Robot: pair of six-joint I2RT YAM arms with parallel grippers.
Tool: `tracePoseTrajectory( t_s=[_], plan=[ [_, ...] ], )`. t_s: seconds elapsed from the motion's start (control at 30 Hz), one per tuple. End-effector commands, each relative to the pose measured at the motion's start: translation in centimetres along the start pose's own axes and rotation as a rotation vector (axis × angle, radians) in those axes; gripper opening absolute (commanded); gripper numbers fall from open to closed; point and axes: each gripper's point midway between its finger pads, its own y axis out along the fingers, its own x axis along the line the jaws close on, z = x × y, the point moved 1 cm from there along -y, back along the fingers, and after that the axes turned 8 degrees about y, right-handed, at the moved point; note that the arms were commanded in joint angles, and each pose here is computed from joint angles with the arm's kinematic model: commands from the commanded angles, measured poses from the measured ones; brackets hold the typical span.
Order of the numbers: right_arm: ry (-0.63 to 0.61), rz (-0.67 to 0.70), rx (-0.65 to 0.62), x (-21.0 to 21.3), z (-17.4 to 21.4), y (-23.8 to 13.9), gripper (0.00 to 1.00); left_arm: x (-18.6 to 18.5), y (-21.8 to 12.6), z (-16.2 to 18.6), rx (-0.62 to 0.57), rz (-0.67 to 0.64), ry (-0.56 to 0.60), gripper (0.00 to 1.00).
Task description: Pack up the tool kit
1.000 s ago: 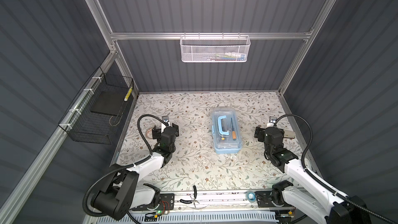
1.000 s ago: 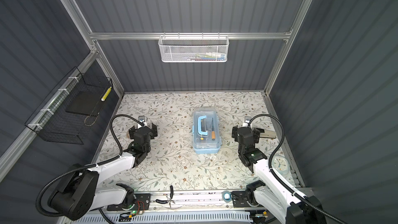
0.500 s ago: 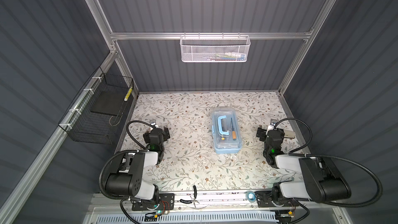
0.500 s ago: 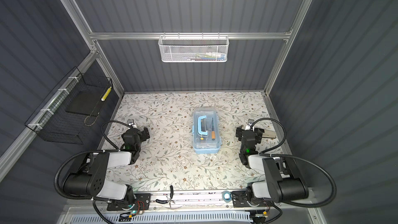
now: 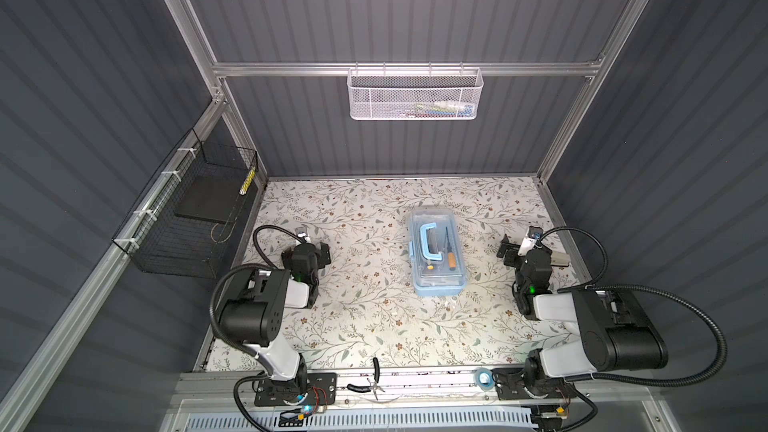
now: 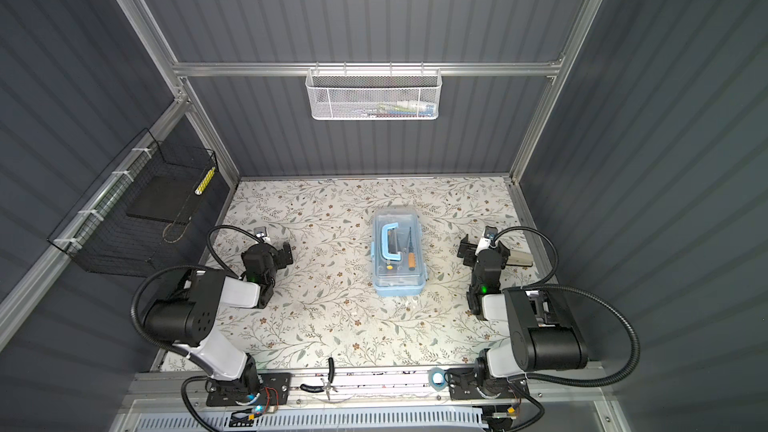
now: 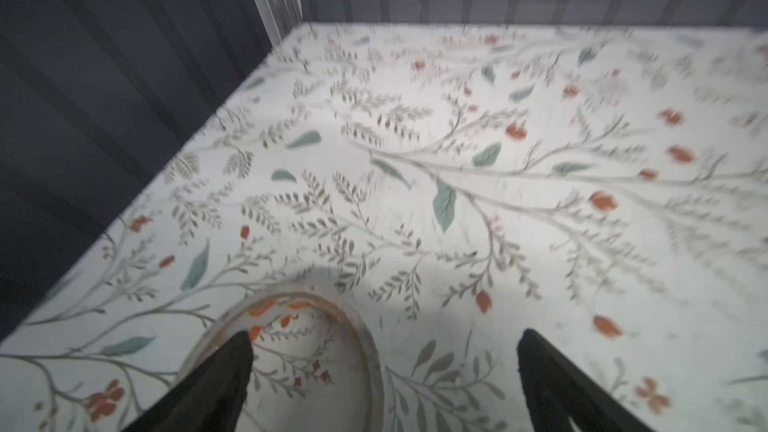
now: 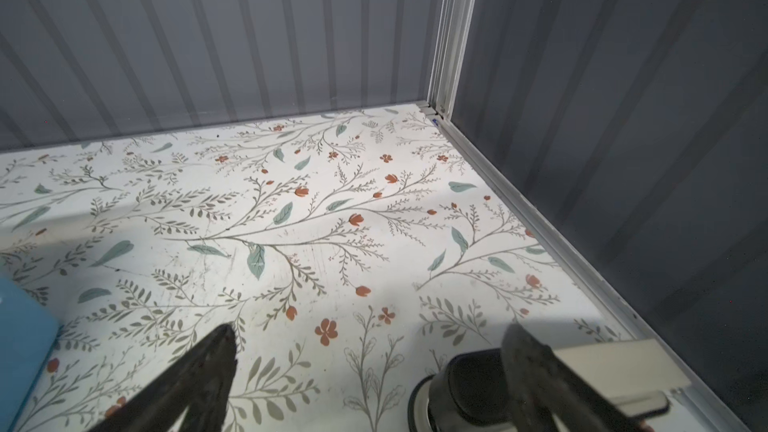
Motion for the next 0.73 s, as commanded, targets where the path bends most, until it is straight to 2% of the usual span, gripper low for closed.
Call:
tracePoseTrajectory(
  t_s=[0.0, 0.03, 0.1, 0.17, 0.23, 0.47, 0.7],
  plan=[
    [0.015, -0.016, -0.027, 0.4, -0.7, -0.1, 0.99, 0.1, 0.4, -2.5, -0.101, 0.01, -0.004, 1.0],
    [0.002, -0.033, -0.014, 0.8, -0.7, 0.2, 0.99, 0.0, 0.4, -2.1, -0.056, 0.019, -0.008, 1.0],
    [-0.003, -0.039, -0.01, 0.9, -0.6, 0.3, 0.99, 0.1, 0.5, -2.5, -0.094, 0.008, -0.002, 1.0],
    [-0.003, -0.045, -0.004, 1.0, -0.6, 0.4, 0.99, 0.0, 0.4, -2.1, -0.055, 0.018, -0.003, 1.0],
    [-0.001, -0.05, 0.007, 1.1, -0.5, 0.6, 0.99, 0.1, 0.4, -2.4, -0.087, 0.009, -0.002, 1.0],
    [0.029, -0.106, 0.079, 1.1, -0.1, 1.5, 0.99, 0.0, 0.4, -2.3, -0.078, 0.015, -0.006, 1.0],
    [0.033, -0.112, 0.059, 1.0, -0.3, 1.2, 0.99, 0.0, 0.4, -2.4, -0.08, 0.014, -0.007, 1.0]
  ],
)
